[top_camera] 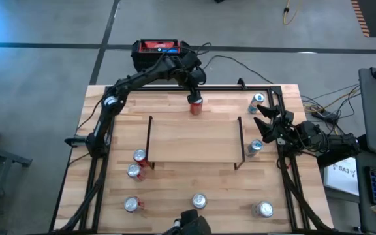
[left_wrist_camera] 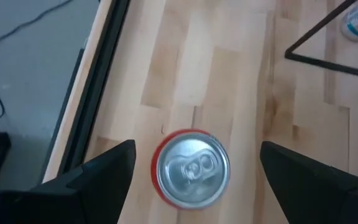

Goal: Place canned beverage on shelf
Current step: Put the top red soda can on the shelf

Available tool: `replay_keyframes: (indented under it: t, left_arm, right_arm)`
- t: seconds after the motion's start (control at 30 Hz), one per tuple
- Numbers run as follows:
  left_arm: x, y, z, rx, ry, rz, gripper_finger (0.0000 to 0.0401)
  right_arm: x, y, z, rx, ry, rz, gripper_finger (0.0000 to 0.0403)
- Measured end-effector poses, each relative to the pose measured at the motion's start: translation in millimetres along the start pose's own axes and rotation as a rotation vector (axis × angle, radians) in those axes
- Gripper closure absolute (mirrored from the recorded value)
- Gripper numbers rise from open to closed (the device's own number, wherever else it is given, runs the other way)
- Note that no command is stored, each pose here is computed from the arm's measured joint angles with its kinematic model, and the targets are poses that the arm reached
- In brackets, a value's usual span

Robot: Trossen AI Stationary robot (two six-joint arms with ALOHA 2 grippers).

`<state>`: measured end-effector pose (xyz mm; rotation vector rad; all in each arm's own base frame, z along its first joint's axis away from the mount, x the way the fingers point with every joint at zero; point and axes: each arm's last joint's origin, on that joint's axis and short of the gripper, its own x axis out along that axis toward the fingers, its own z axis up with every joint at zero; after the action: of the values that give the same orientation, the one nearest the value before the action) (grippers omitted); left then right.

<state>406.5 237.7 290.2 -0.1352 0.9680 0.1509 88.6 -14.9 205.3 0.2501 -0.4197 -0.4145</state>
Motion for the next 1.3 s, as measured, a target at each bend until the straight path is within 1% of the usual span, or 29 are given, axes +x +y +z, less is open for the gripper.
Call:
replay_keyframes:
  t: [0.13,0.27,0.57,0.7,1.13,1.3]
  left_arm:
    - [12.5,0.9,-6.1,-0.003,0.003,-0.017,0.0072]
    - [15.2,1.5,-6.3,0.010,-0.013,-0.013,0.0072]
    - [26.8,1.5,-16.6,0.054,0.029,-0.025,0.0072]
    - [31.4,2.6,-18.0,0.075,0.015,-0.020,0.0072]
    - [42.4,2.7,-28.5,0.065,0.052,-0.030,0.0072]
    - [43.1,2.4,-29.1,0.025,0.053,-0.036,0.0073]
  right_arm:
    - [0.0,0.0,0.0,0.000,0.000,0.000,0.0033]
    - [0.0,0.0,0.0,0.000,0.000,0.000,0.0033]
    - [0.0,0.0,0.0,0.000,0.000,0.000,0.0033]
    - [0.0,0.0,0.0,0.000,0.000,0.000,0.0033]
    - [0.0,0.0,0.0,0.000,0.000,0.000,0.0033]
    - [0.0,0.0,0.0,0.000,0.000,0.000,0.0033]
